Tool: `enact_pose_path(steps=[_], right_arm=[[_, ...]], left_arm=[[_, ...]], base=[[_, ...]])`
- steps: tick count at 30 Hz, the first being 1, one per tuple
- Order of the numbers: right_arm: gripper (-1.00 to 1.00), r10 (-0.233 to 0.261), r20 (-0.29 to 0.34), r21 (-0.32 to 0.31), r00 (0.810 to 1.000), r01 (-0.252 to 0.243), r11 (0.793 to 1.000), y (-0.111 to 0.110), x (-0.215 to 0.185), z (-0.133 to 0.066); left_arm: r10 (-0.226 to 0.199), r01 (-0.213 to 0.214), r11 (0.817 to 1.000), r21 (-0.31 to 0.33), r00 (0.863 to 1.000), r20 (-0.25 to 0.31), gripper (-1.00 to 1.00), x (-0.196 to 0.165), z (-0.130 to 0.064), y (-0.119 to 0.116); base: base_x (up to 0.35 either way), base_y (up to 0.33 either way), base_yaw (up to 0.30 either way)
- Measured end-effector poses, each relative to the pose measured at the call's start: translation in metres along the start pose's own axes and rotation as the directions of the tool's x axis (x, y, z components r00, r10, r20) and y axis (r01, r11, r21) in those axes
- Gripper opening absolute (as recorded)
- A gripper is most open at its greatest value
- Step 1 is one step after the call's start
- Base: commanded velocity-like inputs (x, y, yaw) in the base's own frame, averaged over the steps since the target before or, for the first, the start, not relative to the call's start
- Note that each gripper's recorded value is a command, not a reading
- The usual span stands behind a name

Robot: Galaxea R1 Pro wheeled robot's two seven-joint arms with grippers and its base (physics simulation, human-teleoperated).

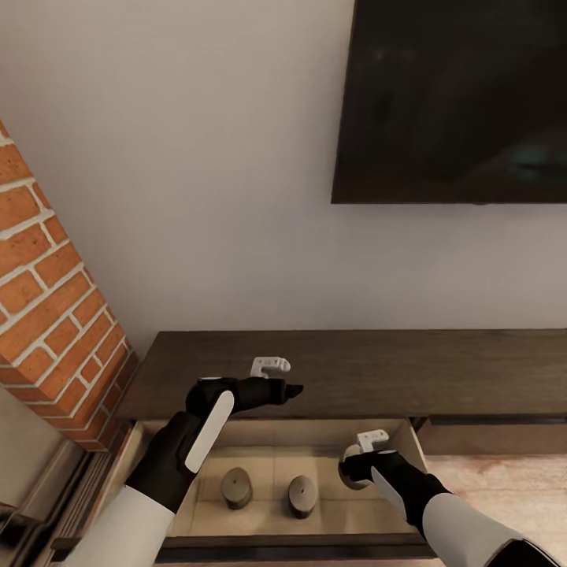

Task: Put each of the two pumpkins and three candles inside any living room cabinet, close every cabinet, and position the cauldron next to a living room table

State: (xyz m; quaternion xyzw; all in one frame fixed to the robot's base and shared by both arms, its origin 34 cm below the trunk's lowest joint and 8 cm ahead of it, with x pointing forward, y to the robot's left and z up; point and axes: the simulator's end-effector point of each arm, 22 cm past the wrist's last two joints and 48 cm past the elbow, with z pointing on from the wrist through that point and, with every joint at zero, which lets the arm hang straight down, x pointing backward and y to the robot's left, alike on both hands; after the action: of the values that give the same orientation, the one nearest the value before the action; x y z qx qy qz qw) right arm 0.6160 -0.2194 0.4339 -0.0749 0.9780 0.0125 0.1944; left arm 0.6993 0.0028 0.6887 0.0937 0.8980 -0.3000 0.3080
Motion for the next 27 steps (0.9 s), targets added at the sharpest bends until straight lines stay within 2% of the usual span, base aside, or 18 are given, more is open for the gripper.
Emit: enact_pose_path(steps=[3, 11, 16, 27], right_arm=[[-1.00, 0.000, -0.020, 0.028, 1.000, 0.001, 1.000, -0.010, 0.008, 0.001], [-1.00, 0.000, -0.012, 0.008, 1.000, 0.000, 1.000, -0.006, 0.004, 0.000], [-1.00, 0.001, -0.027, 0.036, 1.000, 0.000, 0.999, -0.012, 0.011, 0.001], [-1.00, 0.001, -0.031, 0.099, 1.000, 0.002, 0.995, -0.025, 0.013, 0.000]], left_arm=[[-0.003, 0.003, 1.000, 0.000, 1.000, 0.013, 1.00, 0.001, 0.000, 0.001], [-0.010, 0.011, 1.000, -0.004, 0.999, 0.039, 1.00, 0.002, 0.002, 0.004], [-0.009, 0.009, 1.000, -0.004, 0.998, 0.062, 1.00, -0.003, 0.002, 0.004], [-0.005, 0.005, 1.000, -0.002, 0.997, 0.071, 1.00, -0.006, 0.001, 0.002]], base=[[0.000, 0.000, 0.000], [0.000, 0.000, 0.000], [0.000, 0.000, 0.000], [0.000, 0.000, 0.000]])
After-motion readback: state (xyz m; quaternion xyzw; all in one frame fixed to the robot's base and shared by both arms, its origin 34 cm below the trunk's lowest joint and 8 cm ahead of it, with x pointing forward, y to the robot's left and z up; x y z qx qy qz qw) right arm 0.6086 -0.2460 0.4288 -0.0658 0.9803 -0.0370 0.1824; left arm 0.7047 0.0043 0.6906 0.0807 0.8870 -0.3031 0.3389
